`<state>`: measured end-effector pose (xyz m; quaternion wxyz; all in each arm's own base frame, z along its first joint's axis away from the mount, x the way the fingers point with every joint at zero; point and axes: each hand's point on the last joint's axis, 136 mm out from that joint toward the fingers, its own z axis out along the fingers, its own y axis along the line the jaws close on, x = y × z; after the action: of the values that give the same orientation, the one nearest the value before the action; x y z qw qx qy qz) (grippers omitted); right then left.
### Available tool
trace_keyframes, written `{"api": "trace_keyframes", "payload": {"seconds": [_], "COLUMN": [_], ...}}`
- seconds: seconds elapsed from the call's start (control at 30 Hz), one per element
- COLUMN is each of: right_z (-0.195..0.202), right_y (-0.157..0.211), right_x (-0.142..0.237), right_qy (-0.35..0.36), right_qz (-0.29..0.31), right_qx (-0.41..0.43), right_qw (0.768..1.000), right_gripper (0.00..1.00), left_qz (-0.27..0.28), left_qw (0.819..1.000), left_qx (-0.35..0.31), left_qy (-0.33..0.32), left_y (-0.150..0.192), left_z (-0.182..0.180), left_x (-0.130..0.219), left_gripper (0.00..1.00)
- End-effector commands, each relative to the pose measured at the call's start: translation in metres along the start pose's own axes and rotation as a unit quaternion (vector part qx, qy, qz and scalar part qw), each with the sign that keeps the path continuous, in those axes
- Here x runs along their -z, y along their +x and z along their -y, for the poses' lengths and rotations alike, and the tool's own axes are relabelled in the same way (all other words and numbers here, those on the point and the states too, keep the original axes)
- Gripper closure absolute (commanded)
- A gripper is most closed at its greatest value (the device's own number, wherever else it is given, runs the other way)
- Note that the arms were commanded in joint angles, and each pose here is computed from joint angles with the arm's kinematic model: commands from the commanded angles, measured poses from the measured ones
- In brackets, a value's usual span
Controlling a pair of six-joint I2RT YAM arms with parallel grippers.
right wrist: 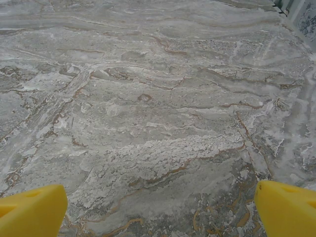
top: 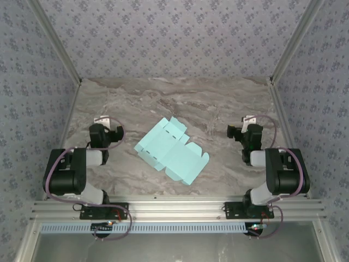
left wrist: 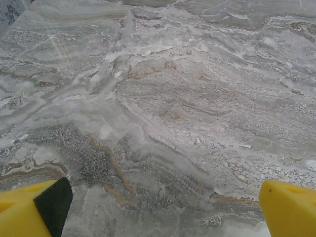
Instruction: Fold the paper box
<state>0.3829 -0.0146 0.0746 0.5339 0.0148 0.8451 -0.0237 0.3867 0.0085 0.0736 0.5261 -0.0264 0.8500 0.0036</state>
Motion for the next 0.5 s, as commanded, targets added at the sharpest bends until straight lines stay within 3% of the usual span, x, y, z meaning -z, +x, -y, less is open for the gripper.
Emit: {"api": "trace_keyframes", "payload": {"seconds": [0.0,0.47], "right_z": [0.0013,0.0026], "right_y": [-0.0107,-0.0104], "right_x": [-0.0040,-0.0040], "right_qy": [-0.003,-0.009], "right_qz": [0.014,0.014], "right_qx": [0.006,-0.001], "right_qw": [1.000,1.000], "right_gripper": [0.00,0.00], "left_qz": [0.029,0.029], "left_qw": [1.000,1.000], "left_qx": [-0.004,-0.005], "left_qy": [-0.007,-0.006], "left_y": [-0.0199,-0.0194], "left_z": [-0.0035,-0.0030], "left_x": [-0.0042,-0.0043], "left_gripper": [0.01,0.01]}}
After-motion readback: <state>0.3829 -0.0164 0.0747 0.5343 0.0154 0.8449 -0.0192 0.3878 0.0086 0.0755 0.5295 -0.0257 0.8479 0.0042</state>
